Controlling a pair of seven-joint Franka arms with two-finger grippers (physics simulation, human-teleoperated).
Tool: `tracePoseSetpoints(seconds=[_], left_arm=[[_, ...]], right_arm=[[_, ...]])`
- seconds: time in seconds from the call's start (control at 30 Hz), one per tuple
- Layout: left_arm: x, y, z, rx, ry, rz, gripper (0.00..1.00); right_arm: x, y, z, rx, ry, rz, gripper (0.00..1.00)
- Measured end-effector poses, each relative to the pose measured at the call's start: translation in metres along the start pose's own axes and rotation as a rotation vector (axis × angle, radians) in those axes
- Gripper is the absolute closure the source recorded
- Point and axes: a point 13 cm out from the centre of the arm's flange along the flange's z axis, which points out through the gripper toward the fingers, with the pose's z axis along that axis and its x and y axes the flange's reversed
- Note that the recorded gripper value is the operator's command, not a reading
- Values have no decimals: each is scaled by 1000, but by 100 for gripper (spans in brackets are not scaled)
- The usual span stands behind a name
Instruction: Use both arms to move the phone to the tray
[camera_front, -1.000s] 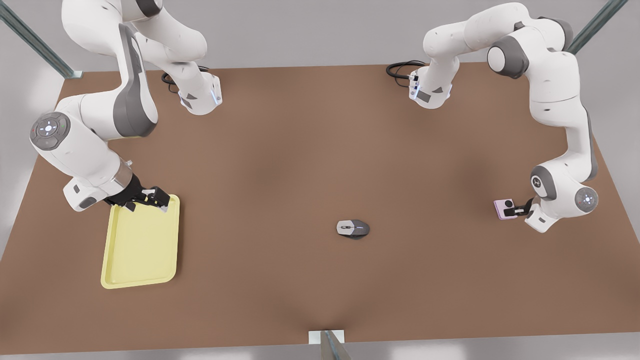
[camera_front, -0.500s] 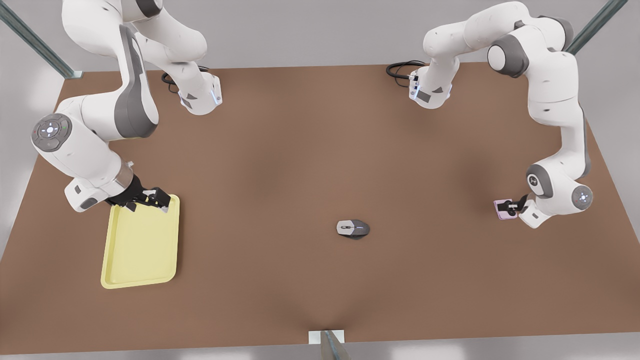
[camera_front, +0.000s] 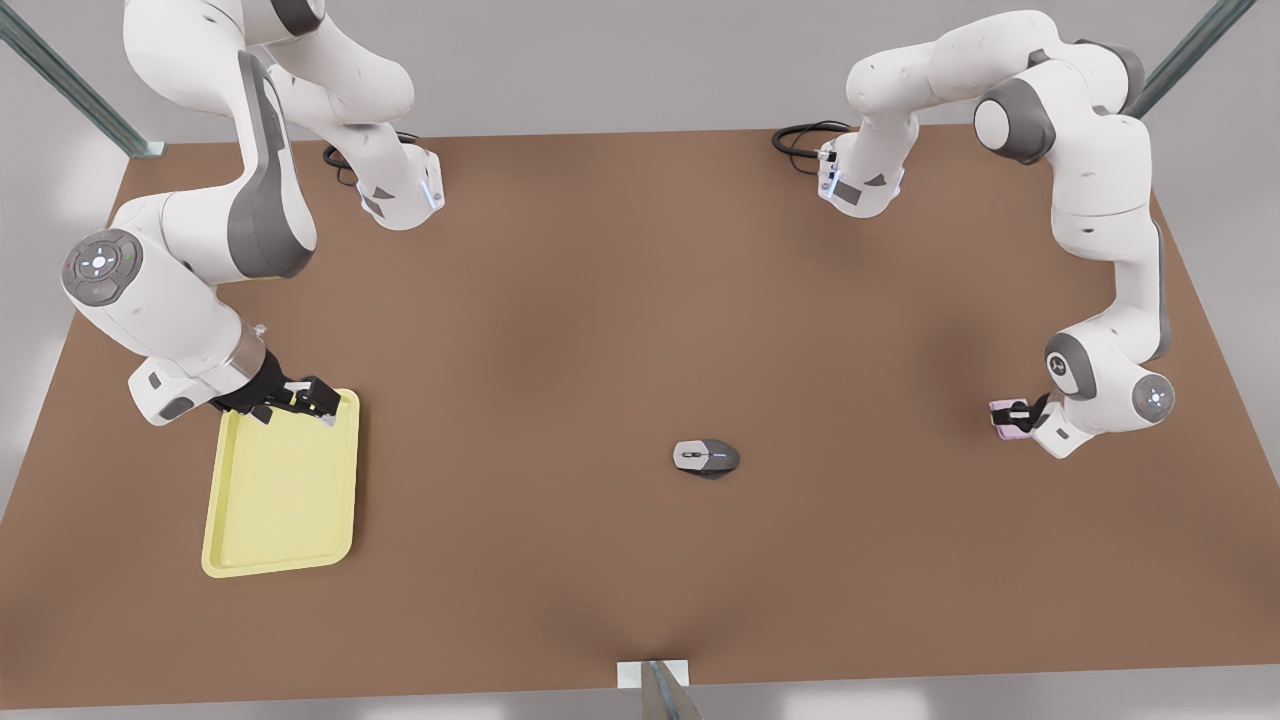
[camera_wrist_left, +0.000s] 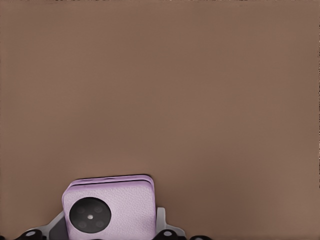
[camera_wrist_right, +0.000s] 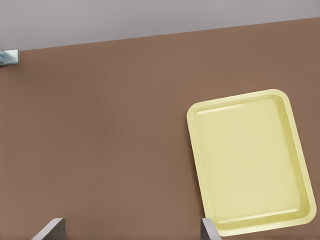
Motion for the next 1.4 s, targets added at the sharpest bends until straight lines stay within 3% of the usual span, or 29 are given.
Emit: tracePoseSetpoints(seconds=[0.23,0.37,0.57,0.8,1.03,1.07,1.17,1.27,1.33,1.4], left_arm=[[-23,-60,-49,-17,-42,54,19],[-34,-269,-72,-39,-29,265,19],[50,-544,-80,-100,-32,444,19],[92,-738,-62,-76,-56,305,19],[105,-757,29,-89,-3,30,19],[106,-761,35,-79,-6,-2,0],[99,-774,22,-33,-34,-87,0],[53,-743,-101,61,-97,-206,0],[16,-640,-267,129,-164,-307,0],[13,-510,-372,97,-210,-376,0]], right_arm=[[0,0,0,0,-1,1,0],[0,0,0,0,0,1,0],[0,0,1,0,1,1,0],[-1,0,0,-1,0,3,0],[-1,0,0,-2,-1,2,0],[0,0,0,-2,0,2,0],[0,0,1,-1,1,3,0],[0,-1,1,-2,1,4,0],[0,0,1,-3,2,4,0],[-3,3,9,-6,9,1,0]])
